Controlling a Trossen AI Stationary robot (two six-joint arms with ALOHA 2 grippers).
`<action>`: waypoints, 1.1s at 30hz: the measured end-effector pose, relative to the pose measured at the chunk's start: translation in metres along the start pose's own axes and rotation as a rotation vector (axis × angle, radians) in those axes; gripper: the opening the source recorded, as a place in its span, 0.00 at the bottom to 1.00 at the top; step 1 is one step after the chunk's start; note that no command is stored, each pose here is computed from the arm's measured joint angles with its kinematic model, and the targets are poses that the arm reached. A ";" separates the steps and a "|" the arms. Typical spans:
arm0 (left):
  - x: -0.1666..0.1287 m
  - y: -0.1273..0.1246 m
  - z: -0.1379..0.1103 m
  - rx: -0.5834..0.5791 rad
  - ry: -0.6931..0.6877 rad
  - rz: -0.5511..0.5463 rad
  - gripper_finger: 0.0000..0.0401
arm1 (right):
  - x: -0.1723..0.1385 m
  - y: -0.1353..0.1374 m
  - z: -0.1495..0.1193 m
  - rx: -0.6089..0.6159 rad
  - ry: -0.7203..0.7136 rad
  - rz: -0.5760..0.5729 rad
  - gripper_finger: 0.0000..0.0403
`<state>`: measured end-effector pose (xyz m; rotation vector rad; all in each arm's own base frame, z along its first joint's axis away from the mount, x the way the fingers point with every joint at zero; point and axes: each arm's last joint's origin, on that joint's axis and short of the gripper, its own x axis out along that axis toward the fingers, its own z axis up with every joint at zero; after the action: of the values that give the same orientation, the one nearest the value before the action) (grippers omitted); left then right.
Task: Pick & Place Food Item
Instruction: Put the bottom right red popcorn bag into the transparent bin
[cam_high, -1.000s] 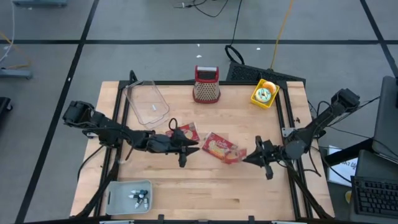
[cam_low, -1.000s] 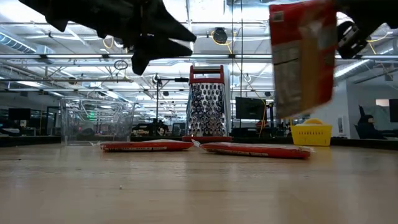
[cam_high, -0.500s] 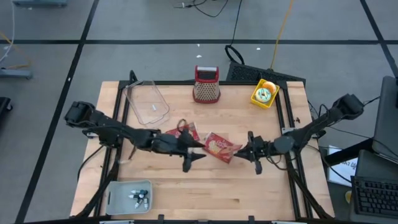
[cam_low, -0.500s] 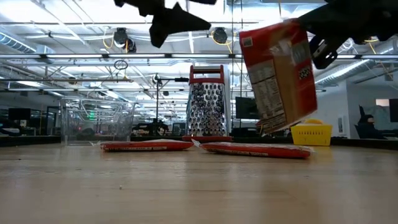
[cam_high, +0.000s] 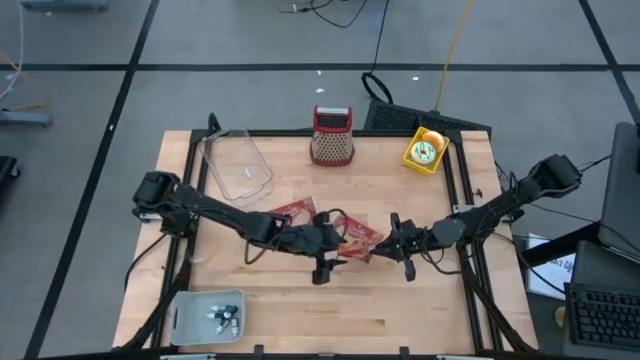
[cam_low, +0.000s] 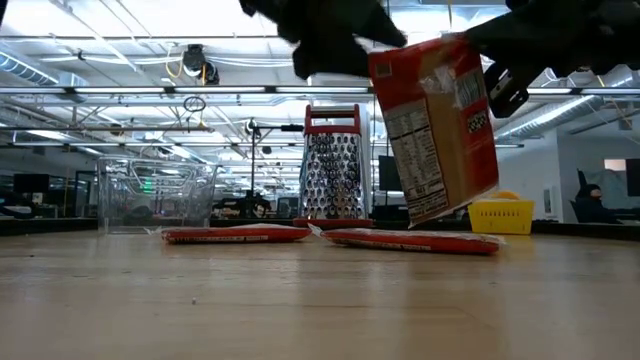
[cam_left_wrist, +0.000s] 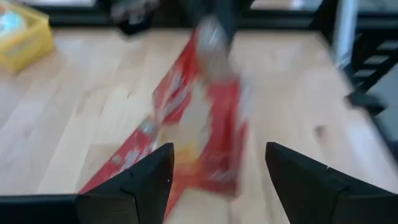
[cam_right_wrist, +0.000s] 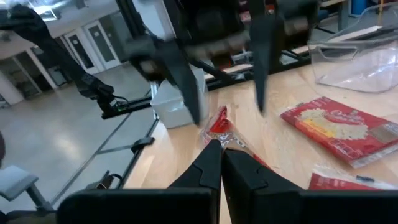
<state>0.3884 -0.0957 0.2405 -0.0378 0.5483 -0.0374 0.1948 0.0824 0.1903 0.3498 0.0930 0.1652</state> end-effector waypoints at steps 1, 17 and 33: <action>0.003 0.001 -0.003 0.001 0.018 0.015 0.62 | 0.000 0.000 0.001 0.002 -0.007 0.004 0.00; -0.001 0.000 0.001 0.032 0.005 0.056 0.40 | 0.000 0.002 0.002 -0.016 -0.010 0.052 0.00; -0.001 -0.003 0.000 0.028 0.005 0.048 0.26 | 0.001 -0.002 0.003 -0.013 -0.008 0.034 0.00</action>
<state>0.3872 -0.0982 0.2417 0.0030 0.5529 0.0017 0.1961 0.0800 0.1924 0.3395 0.0779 0.1977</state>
